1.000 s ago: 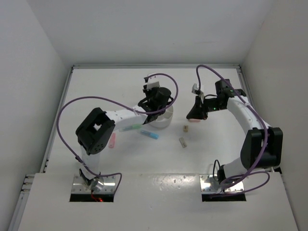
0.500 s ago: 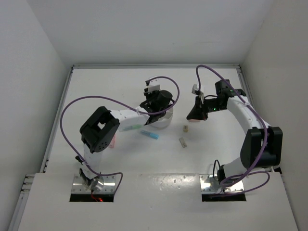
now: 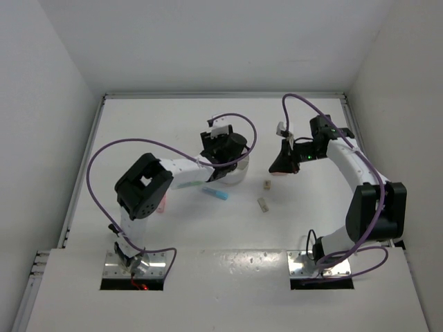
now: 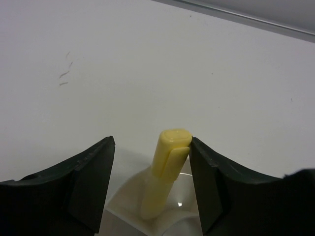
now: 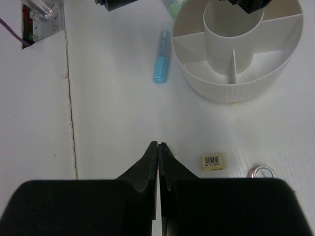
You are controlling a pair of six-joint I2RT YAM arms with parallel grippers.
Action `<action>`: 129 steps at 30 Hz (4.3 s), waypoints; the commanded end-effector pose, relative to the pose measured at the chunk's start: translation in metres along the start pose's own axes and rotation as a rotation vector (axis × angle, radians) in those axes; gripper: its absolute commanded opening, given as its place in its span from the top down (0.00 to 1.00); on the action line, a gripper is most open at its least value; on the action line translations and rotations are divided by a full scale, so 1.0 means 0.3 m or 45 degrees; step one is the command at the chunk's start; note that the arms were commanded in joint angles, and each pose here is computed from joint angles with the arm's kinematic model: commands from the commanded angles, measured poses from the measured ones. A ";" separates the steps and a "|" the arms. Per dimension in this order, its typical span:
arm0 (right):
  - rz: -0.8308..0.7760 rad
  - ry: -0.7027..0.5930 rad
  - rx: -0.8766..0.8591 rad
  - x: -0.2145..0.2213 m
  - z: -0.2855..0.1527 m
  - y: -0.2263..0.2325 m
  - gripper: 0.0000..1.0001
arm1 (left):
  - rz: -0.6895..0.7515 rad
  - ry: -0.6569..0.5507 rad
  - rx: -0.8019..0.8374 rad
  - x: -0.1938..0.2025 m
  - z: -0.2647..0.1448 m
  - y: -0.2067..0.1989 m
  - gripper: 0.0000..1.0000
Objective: Sort the stationery into containers
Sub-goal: Place the pen in the storage box, then pick up the pen from the center of the board.
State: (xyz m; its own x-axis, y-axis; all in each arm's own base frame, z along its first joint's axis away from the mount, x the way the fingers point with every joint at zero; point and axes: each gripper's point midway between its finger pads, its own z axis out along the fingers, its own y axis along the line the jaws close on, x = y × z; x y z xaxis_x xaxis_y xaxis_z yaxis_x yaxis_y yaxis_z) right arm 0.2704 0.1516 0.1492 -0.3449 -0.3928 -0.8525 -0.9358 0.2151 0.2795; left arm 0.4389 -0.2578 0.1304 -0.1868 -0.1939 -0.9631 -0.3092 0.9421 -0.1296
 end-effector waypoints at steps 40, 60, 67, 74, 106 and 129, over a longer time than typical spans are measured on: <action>-0.569 0.450 0.136 -0.433 0.671 -0.058 0.68 | -0.601 0.565 -0.018 -0.228 -0.152 0.919 0.70; -0.758 0.793 0.127 -0.145 1.144 0.016 0.33 | -0.761 0.394 -0.189 -0.287 -0.116 1.188 0.08; -0.746 0.782 0.167 -0.116 1.177 -0.013 0.32 | -0.763 0.387 -0.173 -0.294 -0.113 1.182 0.07; -0.746 0.839 0.129 -0.061 1.205 -0.046 0.31 | -0.764 0.380 -0.158 -0.302 -0.118 1.175 0.07; -0.607 1.058 -0.235 0.164 1.080 0.074 0.70 | -0.754 0.385 -0.145 -0.301 -0.119 1.171 0.06; -0.433 0.187 0.334 -0.572 0.960 0.055 1.00 | -0.754 0.385 -0.145 -0.301 -0.119 1.171 0.06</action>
State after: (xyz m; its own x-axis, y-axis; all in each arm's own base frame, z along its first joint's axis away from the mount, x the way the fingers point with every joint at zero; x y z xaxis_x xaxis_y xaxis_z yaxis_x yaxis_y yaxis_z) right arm 0.3071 0.4725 0.0874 -0.0319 -0.7520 -0.6584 -0.9939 0.0934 -0.0586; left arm 0.3116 0.0781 0.1697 -0.2354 -0.7583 -0.6079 -0.5552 0.6183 -0.5563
